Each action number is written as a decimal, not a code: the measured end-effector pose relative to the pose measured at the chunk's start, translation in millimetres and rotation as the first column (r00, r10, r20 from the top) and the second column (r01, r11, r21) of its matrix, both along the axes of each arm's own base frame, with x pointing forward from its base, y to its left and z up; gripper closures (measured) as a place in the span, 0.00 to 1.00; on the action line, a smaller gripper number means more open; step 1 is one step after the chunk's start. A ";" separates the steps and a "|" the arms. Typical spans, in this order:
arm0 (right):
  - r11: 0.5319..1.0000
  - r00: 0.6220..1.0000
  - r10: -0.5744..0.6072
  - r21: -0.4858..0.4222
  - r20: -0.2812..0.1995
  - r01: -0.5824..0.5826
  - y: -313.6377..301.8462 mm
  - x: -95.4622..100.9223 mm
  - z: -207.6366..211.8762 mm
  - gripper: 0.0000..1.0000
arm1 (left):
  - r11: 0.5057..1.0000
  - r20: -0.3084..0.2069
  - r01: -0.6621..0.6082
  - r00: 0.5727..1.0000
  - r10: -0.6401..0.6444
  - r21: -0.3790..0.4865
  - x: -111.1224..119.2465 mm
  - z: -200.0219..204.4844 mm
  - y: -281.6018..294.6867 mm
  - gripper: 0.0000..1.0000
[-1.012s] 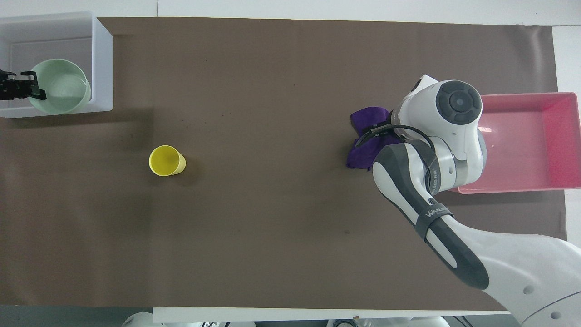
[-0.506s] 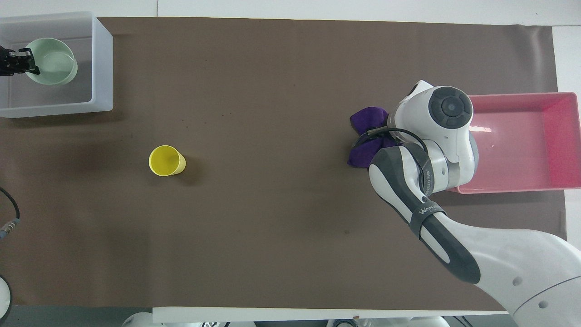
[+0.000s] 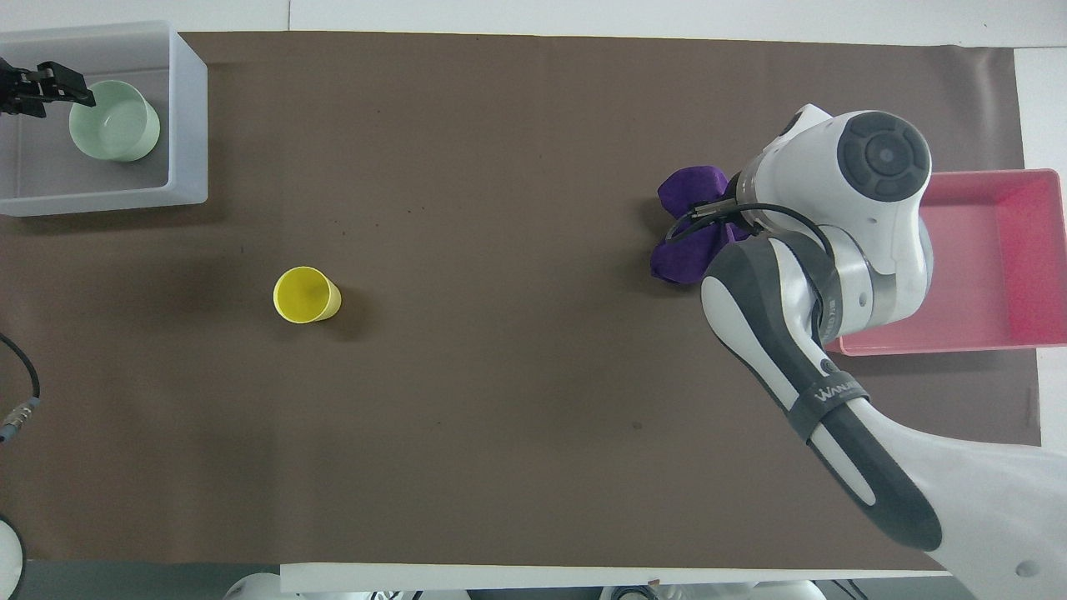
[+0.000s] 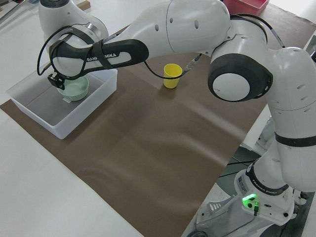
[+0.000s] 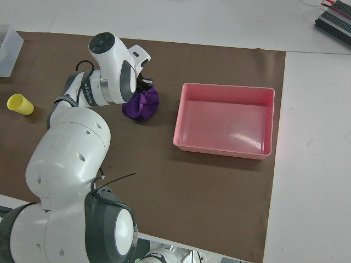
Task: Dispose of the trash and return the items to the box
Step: 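Grasp the yellow cup with the left gripper while the right gripper drops the cloth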
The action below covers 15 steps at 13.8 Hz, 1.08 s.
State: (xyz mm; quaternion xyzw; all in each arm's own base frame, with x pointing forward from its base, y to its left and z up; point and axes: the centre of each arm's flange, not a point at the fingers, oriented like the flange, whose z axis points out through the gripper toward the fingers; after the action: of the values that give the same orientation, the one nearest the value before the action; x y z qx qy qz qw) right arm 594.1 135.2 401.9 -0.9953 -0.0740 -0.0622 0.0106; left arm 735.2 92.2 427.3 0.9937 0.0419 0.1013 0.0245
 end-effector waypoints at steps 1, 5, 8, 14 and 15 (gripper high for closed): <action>1.000 1.000 -0.009 0.000 -0.006 0.009 -5.8 0.9 17.1 0.94 | 0.999 -0.042 0.032 0.999 -0.032 -0.007 -16.2 35.9 -20.6 0.11; 0.998 0.998 -0.066 -0.001 -0.025 0.066 -42.1 -0.3 73.6 0.94 | 0.985 -0.258 0.168 0.951 -0.171 -0.033 -114.3 83.5 -129.8 0.00; 0.994 0.992 -0.112 -0.008 -0.052 0.111 -82.2 -5.7 91.2 0.94 | 0.984 -0.308 0.179 0.935 -0.178 -0.022 -172.0 24.6 -207.4 0.00; 1.000 0.991 -0.017 -0.021 -0.130 0.014 -222.5 -29.8 99.3 0.94 | 0.987 -0.250 0.164 0.955 -0.160 -0.008 -229.8 -76.4 -221.4 0.46; 1.000 0.990 -0.014 -0.019 -0.141 0.012 -243.7 -36.0 93.1 0.94 | 0.988 -0.251 0.157 0.956 -0.153 -0.008 -229.2 -77.1 -216.9 0.60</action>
State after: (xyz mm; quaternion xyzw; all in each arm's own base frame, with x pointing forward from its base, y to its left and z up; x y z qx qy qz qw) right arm 558.2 -108.5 495.0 -0.9977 -0.0671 0.0088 0.0066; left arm 505.9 -124.7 350.2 0.9988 -0.0340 -0.0272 0.0207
